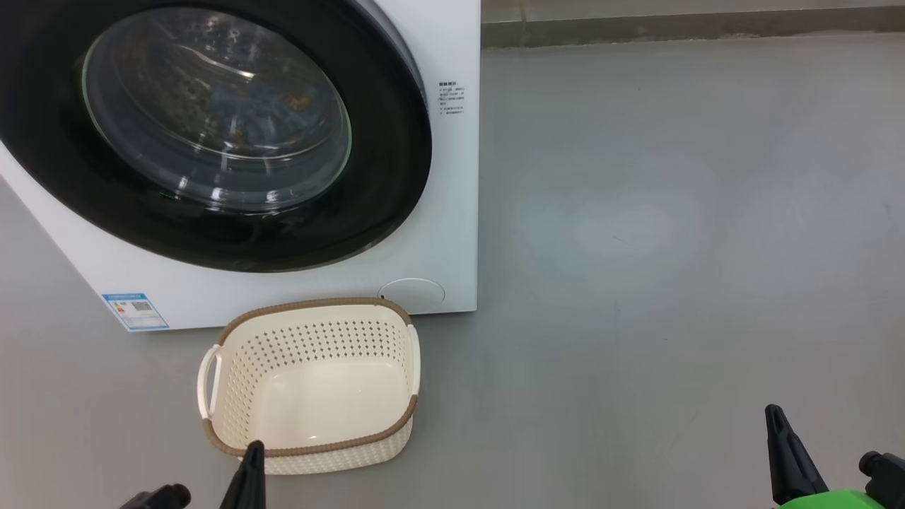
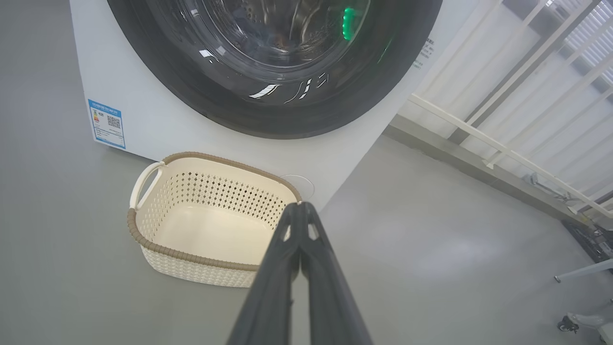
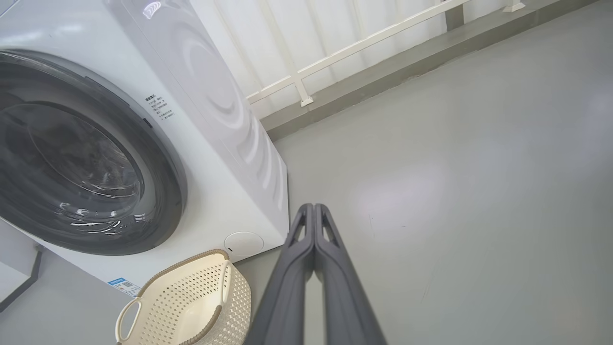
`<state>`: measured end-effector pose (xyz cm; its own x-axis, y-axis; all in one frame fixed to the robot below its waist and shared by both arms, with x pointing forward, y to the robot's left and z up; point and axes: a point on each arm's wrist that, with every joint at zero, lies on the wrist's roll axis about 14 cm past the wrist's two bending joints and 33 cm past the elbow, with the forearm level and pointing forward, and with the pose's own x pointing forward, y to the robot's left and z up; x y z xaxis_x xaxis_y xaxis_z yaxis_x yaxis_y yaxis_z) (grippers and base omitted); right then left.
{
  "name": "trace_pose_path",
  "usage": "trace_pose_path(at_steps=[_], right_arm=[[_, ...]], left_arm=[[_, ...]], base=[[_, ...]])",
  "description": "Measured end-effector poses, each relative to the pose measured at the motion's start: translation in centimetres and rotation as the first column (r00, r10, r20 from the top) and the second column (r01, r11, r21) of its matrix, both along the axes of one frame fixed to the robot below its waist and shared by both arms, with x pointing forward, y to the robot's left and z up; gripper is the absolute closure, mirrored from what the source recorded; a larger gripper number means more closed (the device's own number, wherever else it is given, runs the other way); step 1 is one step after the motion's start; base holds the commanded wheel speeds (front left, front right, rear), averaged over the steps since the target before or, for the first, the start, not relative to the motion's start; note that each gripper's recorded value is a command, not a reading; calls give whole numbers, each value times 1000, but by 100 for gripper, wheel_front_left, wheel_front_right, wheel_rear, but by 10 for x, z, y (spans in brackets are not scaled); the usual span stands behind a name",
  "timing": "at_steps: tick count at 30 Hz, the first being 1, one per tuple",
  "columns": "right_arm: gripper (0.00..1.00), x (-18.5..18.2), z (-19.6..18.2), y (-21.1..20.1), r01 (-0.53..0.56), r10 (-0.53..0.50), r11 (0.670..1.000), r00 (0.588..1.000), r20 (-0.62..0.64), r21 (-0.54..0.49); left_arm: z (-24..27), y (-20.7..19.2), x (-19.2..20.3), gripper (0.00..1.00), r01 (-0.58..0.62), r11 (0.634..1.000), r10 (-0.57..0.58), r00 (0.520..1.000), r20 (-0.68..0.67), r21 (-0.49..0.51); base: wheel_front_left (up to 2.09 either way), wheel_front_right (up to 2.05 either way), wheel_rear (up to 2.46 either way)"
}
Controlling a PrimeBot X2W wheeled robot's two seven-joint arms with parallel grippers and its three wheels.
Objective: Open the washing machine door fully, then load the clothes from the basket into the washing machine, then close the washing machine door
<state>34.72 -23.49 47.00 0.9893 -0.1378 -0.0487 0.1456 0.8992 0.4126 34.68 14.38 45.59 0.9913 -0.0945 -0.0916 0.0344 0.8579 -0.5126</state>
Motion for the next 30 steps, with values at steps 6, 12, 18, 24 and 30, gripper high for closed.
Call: trace_pose_path(at_steps=[6,12,18,24,30], right_arm=[[100,0,-1,-1,11,-11,998,1000,0,63],[100,0,-3,-1,18,-18,992,1000,-7,126],[100,1,-5,-1,27,-25,980,1000,-12,200],[100,4,-3,0,30,-30,965,1000,-4,261],[100,6,-3,1,32,-32,946,999,-3,324]], left_arm=[[-1,4,1,100,-22,998,21,1000,-14,-54],[-1,7,2,100,-39,993,36,999,-30,-109],[-3,10,3,100,-59,983,50,997,-51,-176],[-1,14,5,100,-78,970,66,996,-57,-229],[1,17,8,100,-90,955,75,995,-64,-282]], base=[[0,0,0],[0,0,0],[0,0,0],[0,0,0],[0,0,0]])
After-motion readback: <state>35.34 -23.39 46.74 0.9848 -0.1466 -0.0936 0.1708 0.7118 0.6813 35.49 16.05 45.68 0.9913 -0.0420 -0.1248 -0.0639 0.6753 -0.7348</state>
